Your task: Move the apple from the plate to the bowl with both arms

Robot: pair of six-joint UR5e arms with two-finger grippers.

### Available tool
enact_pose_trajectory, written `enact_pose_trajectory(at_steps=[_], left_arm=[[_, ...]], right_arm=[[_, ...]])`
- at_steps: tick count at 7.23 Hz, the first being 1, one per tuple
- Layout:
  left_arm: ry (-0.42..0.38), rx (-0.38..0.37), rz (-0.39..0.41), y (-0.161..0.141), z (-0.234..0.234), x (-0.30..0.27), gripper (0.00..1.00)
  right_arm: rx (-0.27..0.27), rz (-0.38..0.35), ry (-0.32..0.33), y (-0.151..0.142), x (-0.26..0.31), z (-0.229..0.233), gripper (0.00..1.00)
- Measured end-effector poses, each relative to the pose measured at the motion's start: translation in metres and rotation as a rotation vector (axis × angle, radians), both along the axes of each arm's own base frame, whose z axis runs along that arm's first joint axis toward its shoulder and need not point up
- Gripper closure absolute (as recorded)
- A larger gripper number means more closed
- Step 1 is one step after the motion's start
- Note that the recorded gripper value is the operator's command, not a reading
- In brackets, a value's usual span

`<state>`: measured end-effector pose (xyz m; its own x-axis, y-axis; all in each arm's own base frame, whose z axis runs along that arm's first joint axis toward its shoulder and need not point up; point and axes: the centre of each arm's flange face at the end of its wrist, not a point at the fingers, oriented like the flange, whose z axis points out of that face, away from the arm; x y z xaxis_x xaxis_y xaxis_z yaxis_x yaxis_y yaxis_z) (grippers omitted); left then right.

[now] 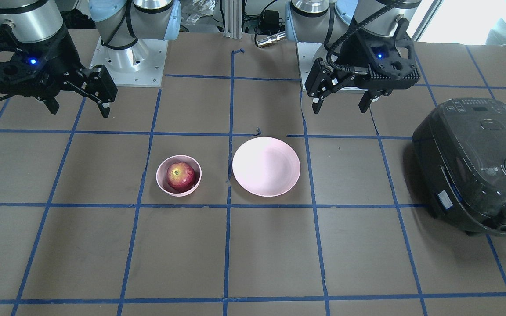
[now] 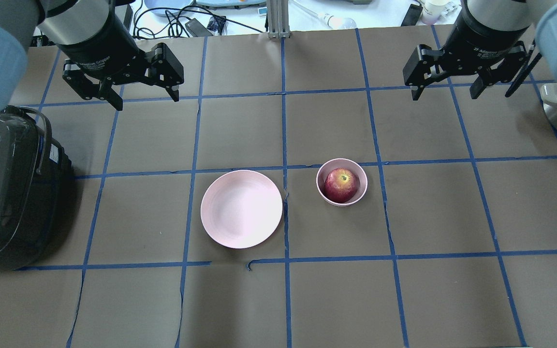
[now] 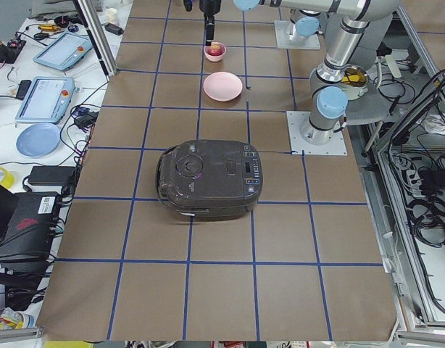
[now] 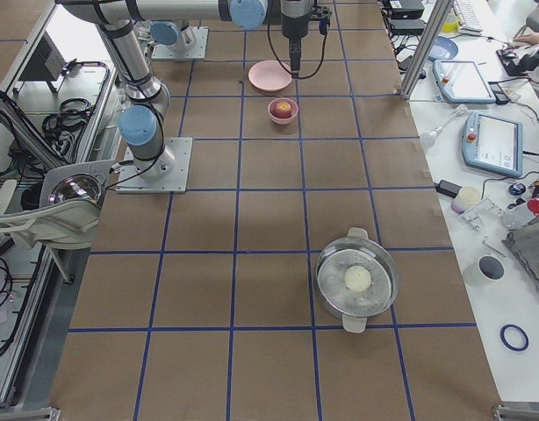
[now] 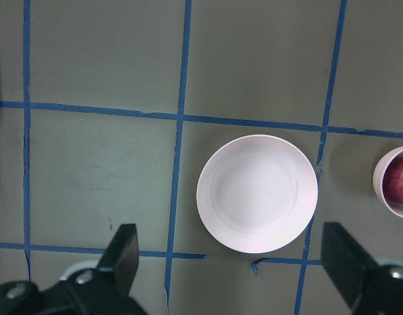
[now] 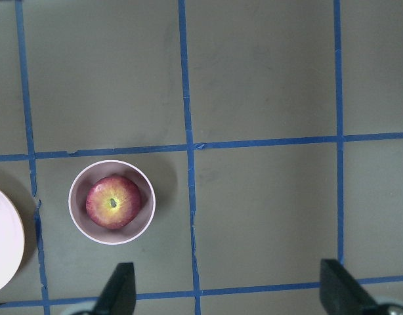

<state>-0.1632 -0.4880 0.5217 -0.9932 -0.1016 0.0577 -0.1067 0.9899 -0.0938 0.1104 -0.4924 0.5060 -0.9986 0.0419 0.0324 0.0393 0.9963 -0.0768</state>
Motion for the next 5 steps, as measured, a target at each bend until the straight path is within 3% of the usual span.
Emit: enact_pose_trajectory(at_steps=[5], left_arm=[[0.0,0.003,-0.001,0.0011,-0.0011,-0.0004,0.0]], right_arm=[[-0.002,0.006,0.002,0.0019,-0.0004,0.0016,0.0]])
